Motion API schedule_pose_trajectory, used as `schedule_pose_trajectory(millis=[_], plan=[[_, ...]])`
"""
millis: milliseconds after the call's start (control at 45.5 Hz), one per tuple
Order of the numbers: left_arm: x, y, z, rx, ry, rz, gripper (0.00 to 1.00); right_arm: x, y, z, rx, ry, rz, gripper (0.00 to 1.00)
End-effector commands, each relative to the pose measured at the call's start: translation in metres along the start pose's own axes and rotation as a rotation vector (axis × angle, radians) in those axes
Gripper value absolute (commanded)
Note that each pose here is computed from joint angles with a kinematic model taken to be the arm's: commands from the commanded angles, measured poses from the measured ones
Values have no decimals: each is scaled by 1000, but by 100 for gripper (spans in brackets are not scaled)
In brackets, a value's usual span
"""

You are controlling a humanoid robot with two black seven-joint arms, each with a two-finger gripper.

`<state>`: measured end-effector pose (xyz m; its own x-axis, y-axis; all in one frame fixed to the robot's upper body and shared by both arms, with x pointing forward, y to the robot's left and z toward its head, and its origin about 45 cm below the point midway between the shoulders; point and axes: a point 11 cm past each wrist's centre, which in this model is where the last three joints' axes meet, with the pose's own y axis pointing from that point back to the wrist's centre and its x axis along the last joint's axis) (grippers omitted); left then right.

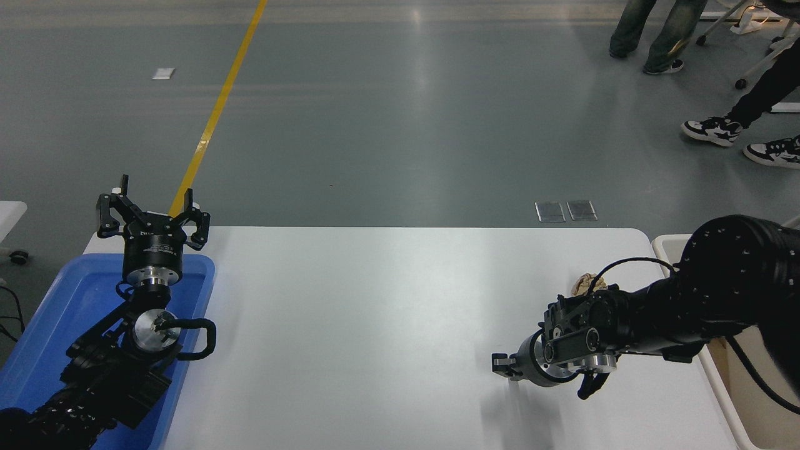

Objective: Pick up paper ball place in dustbin

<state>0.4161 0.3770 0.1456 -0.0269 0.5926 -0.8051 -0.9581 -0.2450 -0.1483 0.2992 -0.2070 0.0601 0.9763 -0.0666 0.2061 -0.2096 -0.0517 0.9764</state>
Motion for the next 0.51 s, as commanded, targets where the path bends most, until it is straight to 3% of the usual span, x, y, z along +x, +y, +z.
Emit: schedule_pose_trajectory(millis=[0,484], plan=[[0,0,0,-1,1,1,99,1,1,0,-1,0,3,0],[0,0,1,-2,3,1,99,27,16,-5,-2,18,64,0]])
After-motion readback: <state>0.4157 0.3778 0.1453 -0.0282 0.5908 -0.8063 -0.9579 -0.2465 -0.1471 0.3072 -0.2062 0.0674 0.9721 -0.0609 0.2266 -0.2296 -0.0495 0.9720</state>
